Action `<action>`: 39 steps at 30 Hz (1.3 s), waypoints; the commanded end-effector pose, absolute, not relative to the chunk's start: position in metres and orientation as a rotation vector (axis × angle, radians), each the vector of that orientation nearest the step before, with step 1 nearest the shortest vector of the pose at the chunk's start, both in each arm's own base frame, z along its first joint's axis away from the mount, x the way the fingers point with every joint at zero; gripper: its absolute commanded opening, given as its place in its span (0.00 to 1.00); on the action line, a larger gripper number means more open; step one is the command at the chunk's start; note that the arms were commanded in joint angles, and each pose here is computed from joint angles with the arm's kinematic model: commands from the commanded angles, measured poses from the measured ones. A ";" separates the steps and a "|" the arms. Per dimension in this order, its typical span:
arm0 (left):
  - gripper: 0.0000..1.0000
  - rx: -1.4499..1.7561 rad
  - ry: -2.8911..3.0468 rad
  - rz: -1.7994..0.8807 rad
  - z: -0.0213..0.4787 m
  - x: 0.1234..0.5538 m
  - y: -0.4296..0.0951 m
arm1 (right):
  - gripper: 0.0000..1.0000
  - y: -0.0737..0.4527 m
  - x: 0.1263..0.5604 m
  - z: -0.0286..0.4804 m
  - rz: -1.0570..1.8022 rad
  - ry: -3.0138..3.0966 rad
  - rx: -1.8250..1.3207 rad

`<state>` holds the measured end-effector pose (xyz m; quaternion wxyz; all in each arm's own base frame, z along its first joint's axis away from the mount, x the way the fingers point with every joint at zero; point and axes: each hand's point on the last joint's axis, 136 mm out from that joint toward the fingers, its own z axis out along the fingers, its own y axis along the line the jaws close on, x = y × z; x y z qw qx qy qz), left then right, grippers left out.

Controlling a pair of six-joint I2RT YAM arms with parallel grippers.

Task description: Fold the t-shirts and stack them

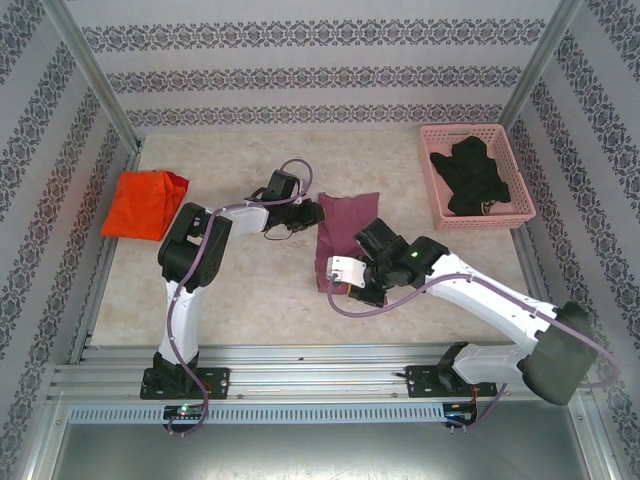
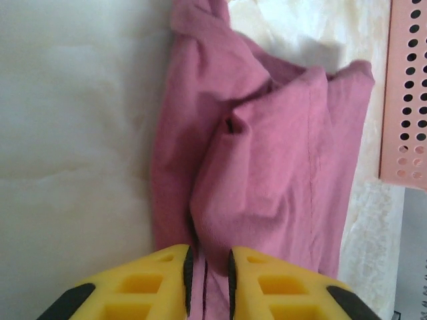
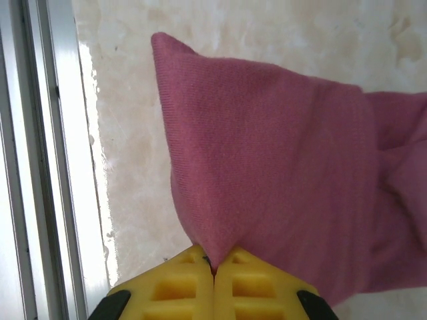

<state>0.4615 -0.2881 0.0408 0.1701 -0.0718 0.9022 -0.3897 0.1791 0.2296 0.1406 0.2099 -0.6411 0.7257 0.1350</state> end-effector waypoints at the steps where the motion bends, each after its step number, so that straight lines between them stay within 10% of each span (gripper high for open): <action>1: 0.16 -0.230 2.583 -1.108 0.034 0.461 -0.291 | 0.00 0.229 0.182 0.163 0.359 1.959 -1.774; 5: 0.00 -0.236 2.598 -1.100 0.027 0.459 -0.289 | 0.00 0.229 0.194 0.175 0.306 1.918 -1.772; 39: 0.00 -0.346 2.853 -0.968 -0.054 0.436 -0.242 | 0.00 0.212 0.412 0.161 -0.017 2.013 -1.830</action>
